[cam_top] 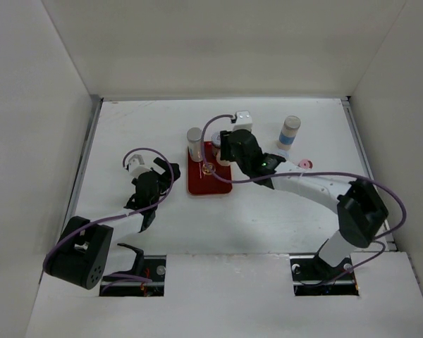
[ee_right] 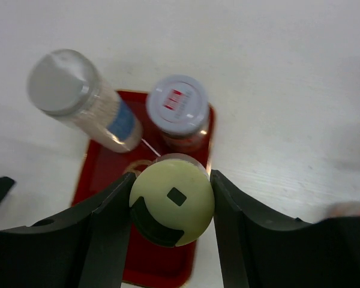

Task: Organize the condiment bottles

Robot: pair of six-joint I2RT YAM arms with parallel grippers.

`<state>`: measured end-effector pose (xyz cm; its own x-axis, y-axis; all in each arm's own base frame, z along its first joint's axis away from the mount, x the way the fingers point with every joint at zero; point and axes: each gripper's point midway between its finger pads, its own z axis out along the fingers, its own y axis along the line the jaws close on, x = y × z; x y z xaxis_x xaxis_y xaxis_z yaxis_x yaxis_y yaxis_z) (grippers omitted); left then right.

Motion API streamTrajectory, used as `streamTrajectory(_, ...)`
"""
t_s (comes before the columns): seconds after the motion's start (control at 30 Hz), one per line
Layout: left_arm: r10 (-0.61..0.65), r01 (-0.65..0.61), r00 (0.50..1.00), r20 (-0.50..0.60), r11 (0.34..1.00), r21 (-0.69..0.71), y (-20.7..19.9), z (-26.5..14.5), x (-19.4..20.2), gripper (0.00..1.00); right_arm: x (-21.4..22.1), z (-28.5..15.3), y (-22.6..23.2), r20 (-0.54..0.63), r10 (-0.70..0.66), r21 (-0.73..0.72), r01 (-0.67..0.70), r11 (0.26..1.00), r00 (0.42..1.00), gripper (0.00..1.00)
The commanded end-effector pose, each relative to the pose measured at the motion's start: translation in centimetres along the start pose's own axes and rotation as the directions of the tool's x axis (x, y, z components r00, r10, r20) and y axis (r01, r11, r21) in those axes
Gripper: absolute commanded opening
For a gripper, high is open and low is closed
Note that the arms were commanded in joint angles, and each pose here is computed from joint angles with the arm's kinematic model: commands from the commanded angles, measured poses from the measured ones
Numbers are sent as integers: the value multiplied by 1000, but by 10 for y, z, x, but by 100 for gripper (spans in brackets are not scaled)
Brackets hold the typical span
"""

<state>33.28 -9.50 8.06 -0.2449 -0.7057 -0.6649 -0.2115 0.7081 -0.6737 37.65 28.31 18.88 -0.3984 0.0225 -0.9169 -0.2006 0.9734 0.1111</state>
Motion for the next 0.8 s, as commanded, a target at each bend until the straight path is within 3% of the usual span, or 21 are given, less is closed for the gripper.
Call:
streamTrajectory(0.0,-27,26,999,37,999,37,-11,3,-12,100,-16,20,43,54,-8,-88,12,996,999,43)
streamTrajectory(0.43,-31,30,999,43,999,41,-11,2,-14,100,6,71,73,7,-29,-142,29,989,1000,48)
streamTrajectory(0.63,-29,28,999,37,999,38,-11,3,-13,100,11,69,72,-4,-35,-139,34,990,999,75)
streamTrajectory(0.77,-31,29,999,43,998,48,-14,2,-14,100,-1,48,64,14,-24,-145,26,989,1000,79)
